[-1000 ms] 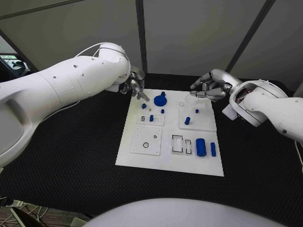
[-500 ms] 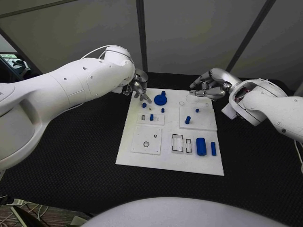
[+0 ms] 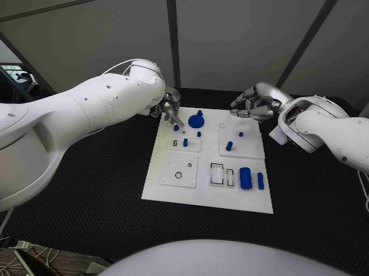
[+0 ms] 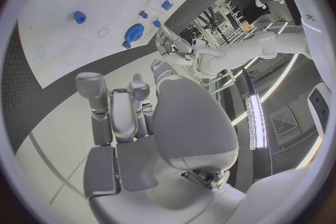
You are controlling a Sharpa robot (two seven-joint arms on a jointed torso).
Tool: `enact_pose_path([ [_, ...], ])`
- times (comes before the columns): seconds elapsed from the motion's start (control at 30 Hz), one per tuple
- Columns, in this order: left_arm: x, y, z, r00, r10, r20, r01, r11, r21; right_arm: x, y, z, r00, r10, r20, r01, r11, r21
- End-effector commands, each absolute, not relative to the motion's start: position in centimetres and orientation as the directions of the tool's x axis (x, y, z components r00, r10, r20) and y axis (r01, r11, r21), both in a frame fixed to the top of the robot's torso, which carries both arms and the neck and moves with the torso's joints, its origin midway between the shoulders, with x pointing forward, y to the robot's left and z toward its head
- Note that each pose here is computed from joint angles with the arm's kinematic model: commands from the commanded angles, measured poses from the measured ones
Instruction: Assemble the parts on the task board
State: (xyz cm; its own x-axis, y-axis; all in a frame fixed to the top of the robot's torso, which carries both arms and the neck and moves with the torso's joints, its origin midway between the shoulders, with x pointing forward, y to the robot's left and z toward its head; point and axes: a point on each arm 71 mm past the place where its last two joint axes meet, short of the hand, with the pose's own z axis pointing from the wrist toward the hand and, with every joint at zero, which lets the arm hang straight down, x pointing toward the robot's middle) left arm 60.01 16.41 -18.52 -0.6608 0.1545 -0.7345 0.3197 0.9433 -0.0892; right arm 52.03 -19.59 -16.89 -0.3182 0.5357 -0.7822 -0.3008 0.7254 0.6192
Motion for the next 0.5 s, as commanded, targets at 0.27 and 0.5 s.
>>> enact_pose_path([
  [0.27,60.03,16.29,-18.83,-0.657,0.169,-0.734,0.336,0.938,-0.085,52.05,-19.43,-16.78,-0.315,0.539,-0.781,-0.310,0.719,0.622],
  [0.5,59.95,16.26,-19.06,-0.666,0.173,-0.726,0.339,0.936,-0.089,52.05,-19.42,-16.80,-0.316,0.539,-0.781,-0.310,0.719,0.622],
])
